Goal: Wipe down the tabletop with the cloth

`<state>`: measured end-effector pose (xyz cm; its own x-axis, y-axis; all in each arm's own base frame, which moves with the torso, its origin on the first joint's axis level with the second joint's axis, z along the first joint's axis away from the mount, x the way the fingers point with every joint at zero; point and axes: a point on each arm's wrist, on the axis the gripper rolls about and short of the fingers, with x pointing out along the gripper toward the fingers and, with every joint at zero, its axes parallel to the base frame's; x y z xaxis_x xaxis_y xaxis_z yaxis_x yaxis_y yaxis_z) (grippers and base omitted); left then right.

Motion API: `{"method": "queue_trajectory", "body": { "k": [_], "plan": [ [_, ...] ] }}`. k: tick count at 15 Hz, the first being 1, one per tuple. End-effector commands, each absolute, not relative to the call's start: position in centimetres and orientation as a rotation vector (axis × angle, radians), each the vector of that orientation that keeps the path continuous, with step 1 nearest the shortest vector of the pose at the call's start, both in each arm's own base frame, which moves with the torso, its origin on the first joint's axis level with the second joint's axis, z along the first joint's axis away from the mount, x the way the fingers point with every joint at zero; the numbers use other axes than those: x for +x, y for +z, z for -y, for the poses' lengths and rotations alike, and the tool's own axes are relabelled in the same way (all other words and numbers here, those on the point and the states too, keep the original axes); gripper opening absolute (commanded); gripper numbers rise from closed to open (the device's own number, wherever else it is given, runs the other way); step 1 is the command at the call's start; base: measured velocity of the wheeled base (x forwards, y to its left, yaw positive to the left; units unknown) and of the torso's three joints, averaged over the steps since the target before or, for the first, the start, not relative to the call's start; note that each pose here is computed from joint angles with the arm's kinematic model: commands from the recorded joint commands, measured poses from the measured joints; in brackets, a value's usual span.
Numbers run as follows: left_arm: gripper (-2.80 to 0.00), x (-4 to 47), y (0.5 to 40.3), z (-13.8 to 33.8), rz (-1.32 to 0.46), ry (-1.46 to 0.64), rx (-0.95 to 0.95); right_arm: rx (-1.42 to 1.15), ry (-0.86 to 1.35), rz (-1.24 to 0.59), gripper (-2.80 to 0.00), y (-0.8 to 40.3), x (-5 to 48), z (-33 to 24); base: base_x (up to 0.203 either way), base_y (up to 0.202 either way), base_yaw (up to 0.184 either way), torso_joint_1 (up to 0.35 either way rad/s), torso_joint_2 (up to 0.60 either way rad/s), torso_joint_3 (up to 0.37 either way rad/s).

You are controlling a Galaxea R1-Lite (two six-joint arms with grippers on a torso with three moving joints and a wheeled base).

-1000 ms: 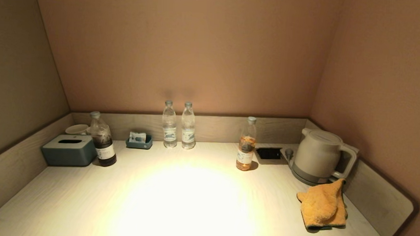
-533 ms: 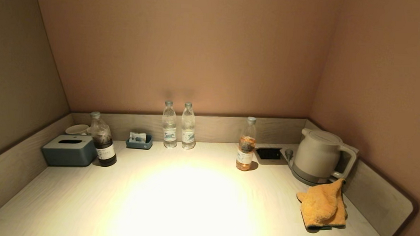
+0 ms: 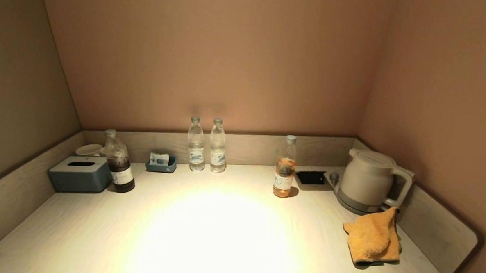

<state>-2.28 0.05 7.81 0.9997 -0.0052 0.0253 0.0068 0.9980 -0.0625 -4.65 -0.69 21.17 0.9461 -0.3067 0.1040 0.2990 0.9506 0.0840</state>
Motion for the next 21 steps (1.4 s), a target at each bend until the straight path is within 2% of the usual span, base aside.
{"method": "queue_trajectory", "body": {
  "k": [1,6,12,21],
  "plan": [
    [-2.8,-2.3,7.8,-0.1,0.026,-0.005,-0.063,0.067,-0.225,0.2,-2.8,19.5,-6.6,0.5,0.0,0.0,0.0,0.0,0.0,0.0],
    [-2.8,-2.3,7.8,-0.1,0.026,-0.005,-0.063,-0.039,-0.12,0.245,-2.8,16.4,-7.0,0.3,0.0,0.0,0.0,0.0,0.0,0.0],
    [-2.8,-2.3,7.8,-0.1,0.026,-0.005,-0.063,-0.123,-0.088,0.226,-2.8,11.0,-3.0,0.2,0.0,0.0,0.0,0.0,0.0,0.0],
    [-2.8,-2.3,7.8,-0.1,0.026,-0.005,-0.063,-0.125,-0.045,0.131,-2.8,8.9,-2.4,0.1,0.0,0.0,0.0,0.0,0.0,0.0]
  ]
}}
